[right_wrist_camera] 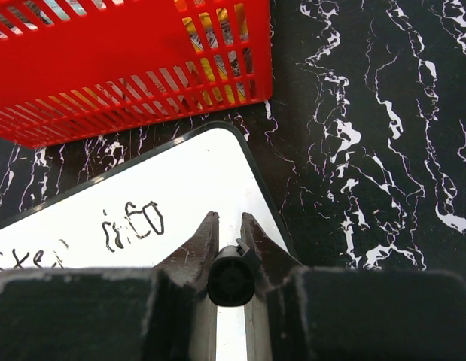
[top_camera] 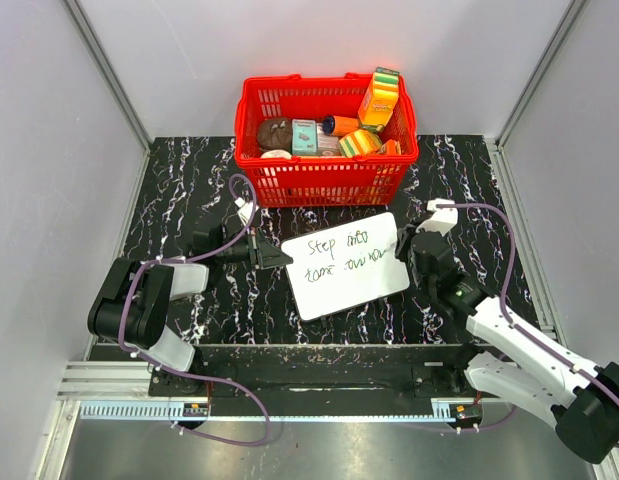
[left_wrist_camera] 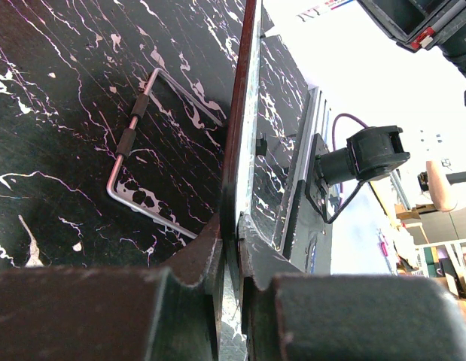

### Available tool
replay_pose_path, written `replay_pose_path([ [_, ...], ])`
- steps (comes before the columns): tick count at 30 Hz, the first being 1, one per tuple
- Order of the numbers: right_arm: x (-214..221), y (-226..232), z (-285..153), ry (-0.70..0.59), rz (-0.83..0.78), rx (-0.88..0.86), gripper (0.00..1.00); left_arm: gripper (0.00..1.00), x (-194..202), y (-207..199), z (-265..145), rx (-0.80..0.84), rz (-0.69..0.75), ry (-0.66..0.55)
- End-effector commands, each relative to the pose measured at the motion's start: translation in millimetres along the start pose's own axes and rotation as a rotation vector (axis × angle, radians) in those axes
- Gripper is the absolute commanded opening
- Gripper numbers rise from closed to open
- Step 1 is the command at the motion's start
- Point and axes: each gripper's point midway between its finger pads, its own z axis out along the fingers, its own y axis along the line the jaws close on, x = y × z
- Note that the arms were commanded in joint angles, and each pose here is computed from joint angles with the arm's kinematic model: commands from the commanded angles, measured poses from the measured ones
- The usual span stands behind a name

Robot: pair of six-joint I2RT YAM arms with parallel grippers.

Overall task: Write a sentence on the whiteboard
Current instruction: Write on the whiteboard with the whiteboard.

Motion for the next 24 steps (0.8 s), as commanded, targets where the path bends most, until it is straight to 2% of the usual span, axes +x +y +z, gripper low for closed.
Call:
replay_pose_path([
  [1, 6, -6, -3, 0.014, 0.019, 0.005, 0.0, 0.0, 3, 6, 5, -0.008, 0.082, 0.011],
  [11, 23, -15, -5, 0.052, 0.019, 0.026, 0.0, 0.0, 4, 7, 5, -0.009, 0.078, 0.013],
  [24, -9, -13, -3, -0.02, 0.011, 0.054, 0.0, 0.0, 4, 7, 5, -0.009, 0.078, 0.013],
])
